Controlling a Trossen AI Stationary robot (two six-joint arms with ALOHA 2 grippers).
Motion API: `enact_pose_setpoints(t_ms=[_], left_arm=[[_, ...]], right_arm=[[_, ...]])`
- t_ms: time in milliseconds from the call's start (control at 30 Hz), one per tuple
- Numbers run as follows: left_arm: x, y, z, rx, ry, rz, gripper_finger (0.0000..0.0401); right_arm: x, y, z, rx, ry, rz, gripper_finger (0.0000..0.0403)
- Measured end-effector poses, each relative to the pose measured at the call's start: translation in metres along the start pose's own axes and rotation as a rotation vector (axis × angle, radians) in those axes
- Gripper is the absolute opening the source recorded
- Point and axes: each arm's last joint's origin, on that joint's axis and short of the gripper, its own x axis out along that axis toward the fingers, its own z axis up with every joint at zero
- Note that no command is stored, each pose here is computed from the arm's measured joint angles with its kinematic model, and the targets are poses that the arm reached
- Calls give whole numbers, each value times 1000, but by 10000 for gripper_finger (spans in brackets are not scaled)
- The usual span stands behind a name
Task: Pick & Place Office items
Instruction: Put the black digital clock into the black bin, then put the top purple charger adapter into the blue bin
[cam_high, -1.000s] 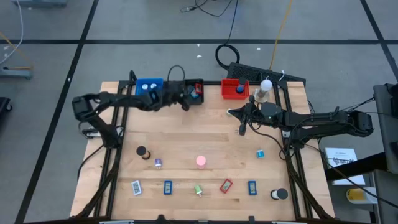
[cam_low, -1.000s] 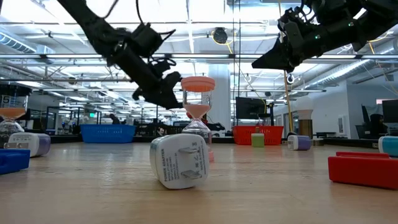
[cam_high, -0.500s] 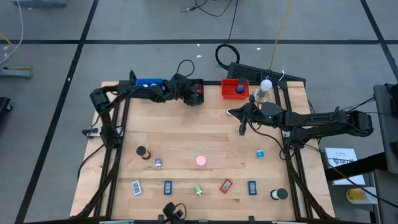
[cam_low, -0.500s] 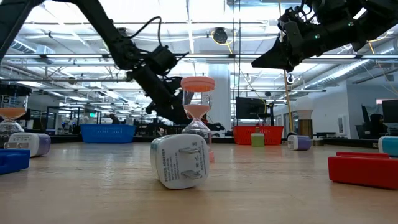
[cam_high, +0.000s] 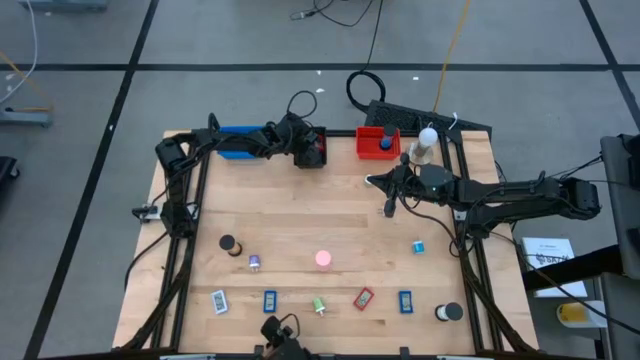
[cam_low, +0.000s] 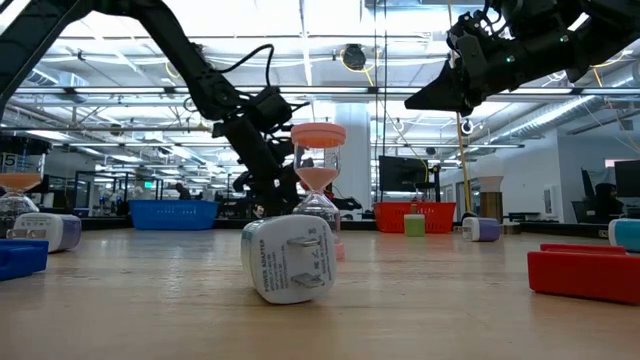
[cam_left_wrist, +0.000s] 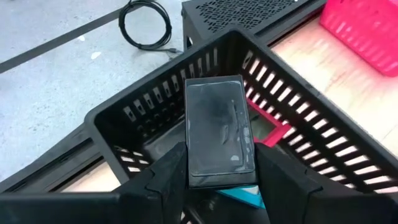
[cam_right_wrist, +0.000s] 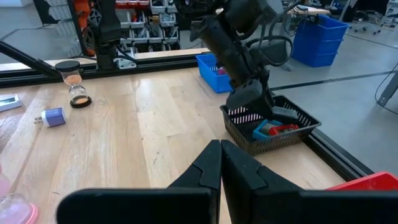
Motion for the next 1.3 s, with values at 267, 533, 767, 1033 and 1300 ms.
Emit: enact_pose_setpoints(t_ms=[267, 533, 767, 1033, 1300], left_arm=[[0, -1, 0, -4, 3, 0, 222], [-27, -2, 14, 10, -21, -7, 262], [-83, -23, 1, 172, -142, -101, 142], [-129, -45, -58, 249, -360, -453, 10], [-148, -66, -95, 431, -384, -602, 5]], right_arm=[[0, 0, 0, 0, 0, 0, 1], [0, 0, 0, -2, 2, 0, 1], [0, 0, 1, -37, -7, 0, 1], [0, 0, 6, 11, -64, 1, 1], [7, 1, -4, 87, 14, 13, 4]])
